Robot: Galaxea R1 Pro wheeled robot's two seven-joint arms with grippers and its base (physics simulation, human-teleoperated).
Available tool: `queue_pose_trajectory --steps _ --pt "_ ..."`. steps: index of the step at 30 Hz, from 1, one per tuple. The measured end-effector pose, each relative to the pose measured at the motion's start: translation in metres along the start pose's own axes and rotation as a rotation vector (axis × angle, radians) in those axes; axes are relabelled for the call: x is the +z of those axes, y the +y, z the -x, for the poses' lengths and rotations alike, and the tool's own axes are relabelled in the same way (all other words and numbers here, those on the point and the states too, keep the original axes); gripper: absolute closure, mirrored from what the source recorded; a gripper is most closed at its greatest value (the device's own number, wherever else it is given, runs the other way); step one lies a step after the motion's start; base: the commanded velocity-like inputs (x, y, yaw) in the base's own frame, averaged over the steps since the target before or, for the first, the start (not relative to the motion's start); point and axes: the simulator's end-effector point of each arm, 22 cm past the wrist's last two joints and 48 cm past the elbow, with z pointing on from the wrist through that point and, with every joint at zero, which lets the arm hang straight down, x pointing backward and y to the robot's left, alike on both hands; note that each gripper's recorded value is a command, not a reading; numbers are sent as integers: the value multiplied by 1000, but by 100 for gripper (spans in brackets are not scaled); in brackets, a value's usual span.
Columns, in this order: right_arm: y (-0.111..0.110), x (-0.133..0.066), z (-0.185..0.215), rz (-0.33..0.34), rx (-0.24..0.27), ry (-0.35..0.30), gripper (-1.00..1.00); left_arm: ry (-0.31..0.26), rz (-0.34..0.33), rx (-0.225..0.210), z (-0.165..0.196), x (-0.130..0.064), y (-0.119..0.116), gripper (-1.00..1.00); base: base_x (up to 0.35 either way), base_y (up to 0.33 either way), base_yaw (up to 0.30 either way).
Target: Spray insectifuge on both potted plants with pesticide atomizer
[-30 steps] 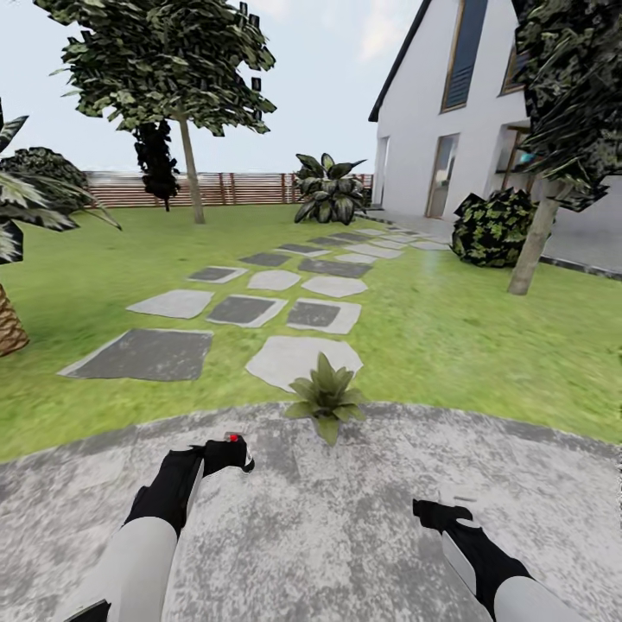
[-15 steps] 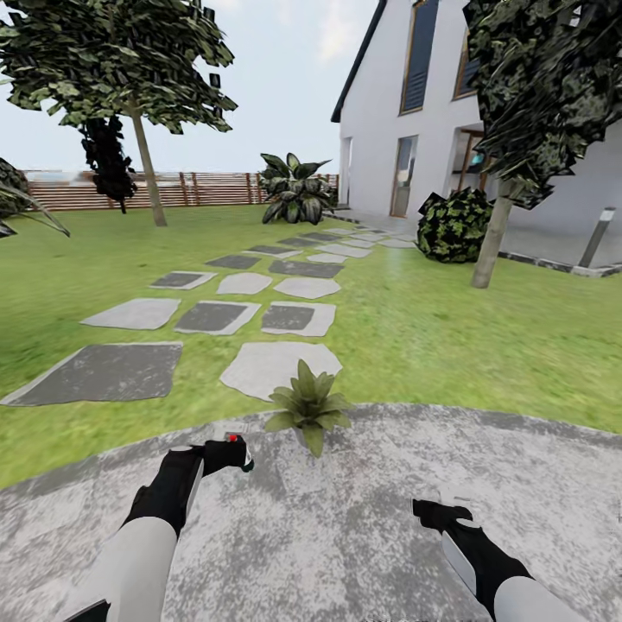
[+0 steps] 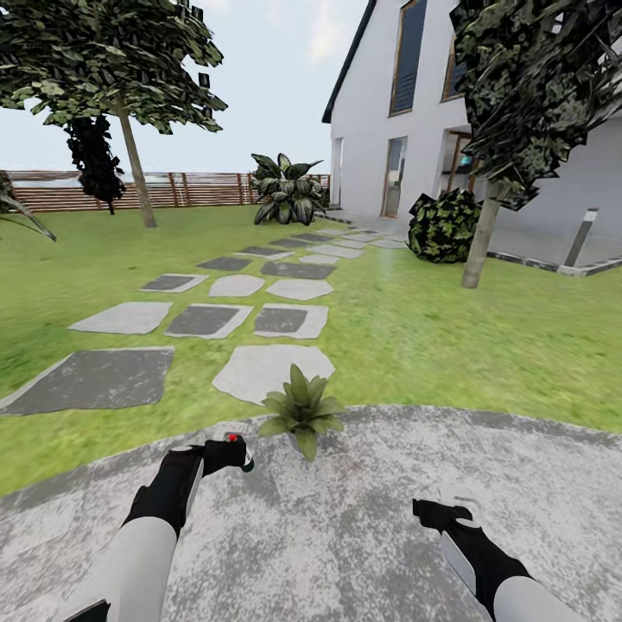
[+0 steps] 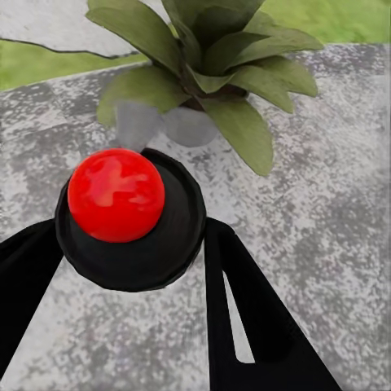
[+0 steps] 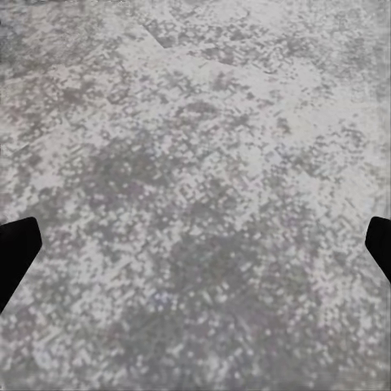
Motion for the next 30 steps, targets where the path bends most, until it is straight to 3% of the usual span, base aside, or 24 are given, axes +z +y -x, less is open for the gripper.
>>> queue_pose_trajectory --steps 13,30 --pt "1 -15 24 0 0 2 -100 20 0 -11 22 -13 -3 100 0 0 225" --pt "1 -40 64 2 2 -12 -100 6 0 -7 62 -36 -9 100 0 0 9"
